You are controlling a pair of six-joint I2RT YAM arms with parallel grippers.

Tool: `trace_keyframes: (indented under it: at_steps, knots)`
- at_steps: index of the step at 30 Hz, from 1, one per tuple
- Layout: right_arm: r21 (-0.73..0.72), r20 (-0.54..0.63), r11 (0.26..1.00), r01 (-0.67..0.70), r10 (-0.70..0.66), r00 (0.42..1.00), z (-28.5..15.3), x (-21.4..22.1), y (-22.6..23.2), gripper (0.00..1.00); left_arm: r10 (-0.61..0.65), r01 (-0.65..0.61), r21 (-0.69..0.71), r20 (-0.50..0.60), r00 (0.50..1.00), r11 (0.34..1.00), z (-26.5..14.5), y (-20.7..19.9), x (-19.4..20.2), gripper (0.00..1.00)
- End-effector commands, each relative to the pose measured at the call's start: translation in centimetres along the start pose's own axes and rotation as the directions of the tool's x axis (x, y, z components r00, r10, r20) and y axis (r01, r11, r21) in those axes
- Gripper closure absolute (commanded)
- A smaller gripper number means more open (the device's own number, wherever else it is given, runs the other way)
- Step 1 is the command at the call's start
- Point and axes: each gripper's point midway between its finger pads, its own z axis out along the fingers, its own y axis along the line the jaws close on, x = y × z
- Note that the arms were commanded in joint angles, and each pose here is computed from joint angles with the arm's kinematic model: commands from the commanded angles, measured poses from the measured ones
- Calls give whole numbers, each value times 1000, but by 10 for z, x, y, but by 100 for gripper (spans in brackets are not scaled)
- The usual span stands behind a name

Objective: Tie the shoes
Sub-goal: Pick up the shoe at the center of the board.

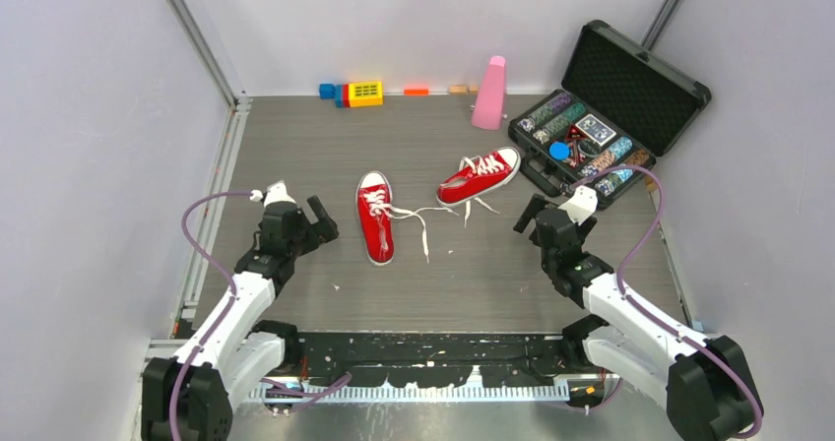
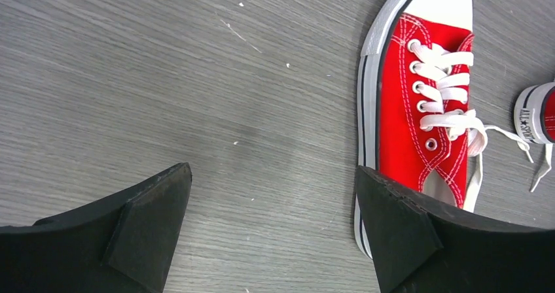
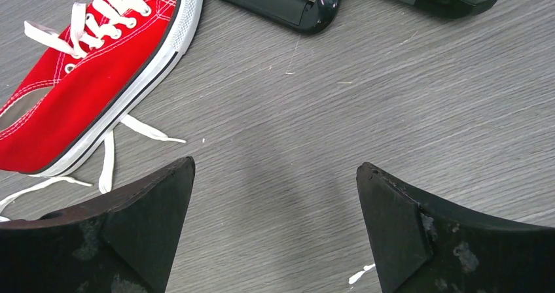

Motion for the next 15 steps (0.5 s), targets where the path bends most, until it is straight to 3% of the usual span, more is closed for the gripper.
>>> trace_keyframes:
  at_steps: [1, 4, 7, 15]
  knots:
    - [-19, 61, 998, -67, 68, 996, 1, -22, 11, 1, 5, -11, 112, 51, 999, 994, 0, -23, -15, 0]
    - [-31, 54, 997, -69, 70, 996, 0, -21, 12, 0, 43, -50, 273, 32, 999, 961, -2, -50, -8, 0]
    - [-49, 51, 996, -70, 72, 996, -2, -21, 15, 0, 97, -92, 392, 6, 995, 915, -2, -76, -2, 12]
    - [-57, 38, 997, -59, 61, 997, 0, -18, 17, 1, 354, -300, 432, -50, 934, 851, 2, -129, 42, 16]
